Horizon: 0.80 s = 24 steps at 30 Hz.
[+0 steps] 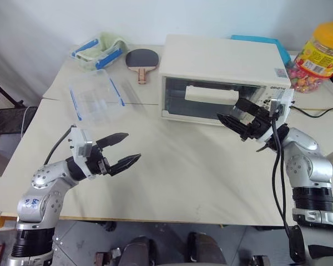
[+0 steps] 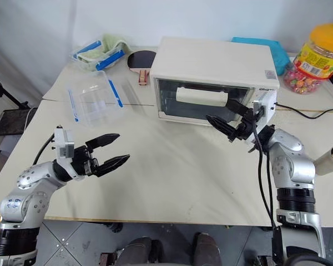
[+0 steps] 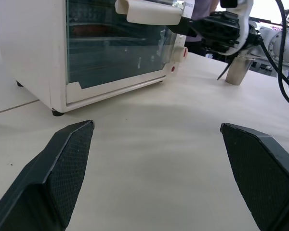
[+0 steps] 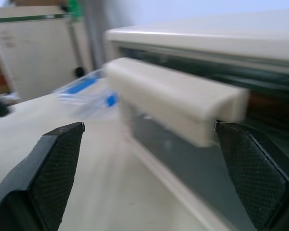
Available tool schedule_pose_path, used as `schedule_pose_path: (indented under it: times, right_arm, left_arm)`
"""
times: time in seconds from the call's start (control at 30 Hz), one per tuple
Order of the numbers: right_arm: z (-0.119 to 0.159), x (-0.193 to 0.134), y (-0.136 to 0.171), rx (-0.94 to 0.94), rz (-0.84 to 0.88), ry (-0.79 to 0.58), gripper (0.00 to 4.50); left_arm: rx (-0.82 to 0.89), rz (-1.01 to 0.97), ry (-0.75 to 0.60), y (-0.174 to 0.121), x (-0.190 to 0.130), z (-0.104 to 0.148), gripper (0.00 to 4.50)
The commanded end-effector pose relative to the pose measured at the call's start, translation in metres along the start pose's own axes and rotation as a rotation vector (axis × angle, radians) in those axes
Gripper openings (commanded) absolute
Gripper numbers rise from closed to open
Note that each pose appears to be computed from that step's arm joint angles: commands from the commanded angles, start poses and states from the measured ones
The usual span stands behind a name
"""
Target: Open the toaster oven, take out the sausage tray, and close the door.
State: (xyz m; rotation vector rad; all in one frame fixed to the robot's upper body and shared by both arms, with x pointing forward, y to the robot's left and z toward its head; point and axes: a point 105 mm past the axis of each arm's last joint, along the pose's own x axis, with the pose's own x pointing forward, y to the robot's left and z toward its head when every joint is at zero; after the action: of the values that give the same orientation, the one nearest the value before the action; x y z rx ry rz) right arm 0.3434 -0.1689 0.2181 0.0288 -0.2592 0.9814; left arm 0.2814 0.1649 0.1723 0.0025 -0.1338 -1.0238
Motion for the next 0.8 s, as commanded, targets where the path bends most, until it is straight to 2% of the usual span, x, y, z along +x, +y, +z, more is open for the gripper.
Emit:
schedule_pose_path:
  times: [0.03,0.13,0.17,0.23,0.33,0.37,0.4,0.47,0.67,0.7,0.8]
  right_arm:
    - [0.005,-0.004,0.023,-0.072,0.135,0.034,4.50]
    - [-0.010,-0.014,0.035,-0.118,0.194,0.127,4.50]
    - [-0.015,-0.018,0.038,-0.142,0.205,0.152,4.50]
    - [-0.024,-0.026,0.042,-0.174,0.213,0.187,4.50]
    - [-0.031,-0.032,0.045,-0.219,0.218,0.209,4.50]
    - [-0.035,-0.035,0.047,-0.245,0.220,0.222,4.50]
    - [-0.038,-0.037,0.047,-0.266,0.216,0.227,4.50]
    - [-0.040,-0.039,0.047,-0.293,0.202,0.225,4.50]
    - [-0.041,-0.042,0.043,-0.330,0.170,0.216,4.50]
    - [-0.041,-0.042,0.042,-0.333,0.166,0.214,4.50]
    - [-0.042,-0.043,0.043,-0.338,0.159,0.212,4.50]
  left_arm:
    - [-0.003,0.008,-0.025,0.002,0.002,0.007,4.46]
    - [-0.046,0.031,-0.050,0.011,0.008,0.009,4.46]
    - [-0.051,0.039,-0.071,0.015,0.012,0.012,4.28]
    - [-0.068,0.052,-0.126,0.024,0.022,0.021,3.85]
    - [-0.072,0.076,-0.175,0.037,0.035,0.030,2.95]
    - [-0.055,0.090,-0.191,0.046,0.053,0.032,2.87]
    - [-0.035,0.095,-0.198,0.051,0.069,0.034,2.44]
    - [-0.018,0.088,-0.201,0.056,0.094,0.037,2.05]
    - [-0.017,0.077,-0.249,0.065,0.127,0.043,0.20]
    - [-0.006,0.057,-0.232,0.063,0.132,0.041,0.01]
    - [0.050,-0.034,-0.171,0.050,0.146,0.032,0.01]
